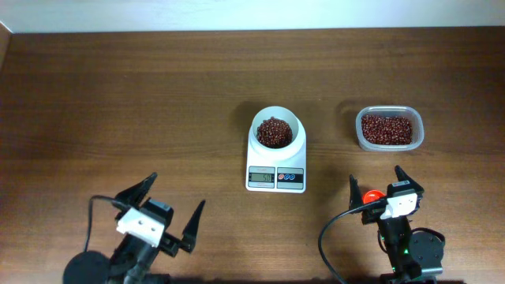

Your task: Scoop and weigh 50g on scale

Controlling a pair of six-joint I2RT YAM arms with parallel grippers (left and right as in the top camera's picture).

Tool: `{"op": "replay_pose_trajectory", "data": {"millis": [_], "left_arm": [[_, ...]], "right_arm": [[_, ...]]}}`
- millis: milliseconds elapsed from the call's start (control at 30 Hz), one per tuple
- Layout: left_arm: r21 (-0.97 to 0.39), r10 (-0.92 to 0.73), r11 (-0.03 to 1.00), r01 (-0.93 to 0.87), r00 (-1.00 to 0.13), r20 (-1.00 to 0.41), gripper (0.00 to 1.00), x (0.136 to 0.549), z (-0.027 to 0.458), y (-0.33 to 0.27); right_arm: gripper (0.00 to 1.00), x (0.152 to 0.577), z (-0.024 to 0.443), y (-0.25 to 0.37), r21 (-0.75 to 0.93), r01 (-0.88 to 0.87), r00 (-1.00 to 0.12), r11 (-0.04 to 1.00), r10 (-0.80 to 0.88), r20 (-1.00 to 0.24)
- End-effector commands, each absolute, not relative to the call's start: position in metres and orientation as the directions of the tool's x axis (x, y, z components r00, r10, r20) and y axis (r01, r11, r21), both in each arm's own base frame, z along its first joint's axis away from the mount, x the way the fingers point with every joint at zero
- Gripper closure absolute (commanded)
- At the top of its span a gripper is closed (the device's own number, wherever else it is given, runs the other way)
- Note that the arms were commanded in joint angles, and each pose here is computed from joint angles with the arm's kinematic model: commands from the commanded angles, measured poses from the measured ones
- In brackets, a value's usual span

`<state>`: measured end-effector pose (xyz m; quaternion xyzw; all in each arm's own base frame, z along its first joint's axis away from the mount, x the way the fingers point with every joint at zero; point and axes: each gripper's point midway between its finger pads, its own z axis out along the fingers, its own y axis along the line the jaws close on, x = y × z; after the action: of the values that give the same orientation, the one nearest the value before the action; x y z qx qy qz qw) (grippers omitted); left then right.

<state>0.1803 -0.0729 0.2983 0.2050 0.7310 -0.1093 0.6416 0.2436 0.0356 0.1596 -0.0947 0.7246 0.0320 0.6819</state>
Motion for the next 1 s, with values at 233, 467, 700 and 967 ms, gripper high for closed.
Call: {"op": "replay_pose_trajectory", "data": {"millis": [233, 467, 700, 967], "left_arm": [[0.093, 0.114, 0.935, 0.342, -0.042, -0.993, 0.01, 0.189, 0.275, -0.059], [0.105, 0.112, 0.935, 0.339, 0.000, -0.994, 0.01, 0.197, 0.252, -0.060], [0.112, 0.111, 0.938, 0.329, 0.021, -0.994, 0.01, 0.218, 0.224, -0.059], [0.028, 0.015, 0.965, 0.260, 0.052, -0.999, 0.01, 0.238, 0.196, -0.049]], "right_arm": [[0.01, 0.243, 0.158, 0.037, -0.090, -0.185, -0.052, 0.978, -0.101, -0.994], [0.01, 0.243, 0.158, 0.037, -0.090, -0.185, -0.052, 0.978, -0.101, -0.994], [0.01, 0.243, 0.158, 0.037, -0.090, -0.185, -0.052, 0.978, -0.101, -0.994], [0.01, 0.243, 0.158, 0.037, -0.090, -0.185, -0.052, 0.978, -0.101, -0.994]]}}
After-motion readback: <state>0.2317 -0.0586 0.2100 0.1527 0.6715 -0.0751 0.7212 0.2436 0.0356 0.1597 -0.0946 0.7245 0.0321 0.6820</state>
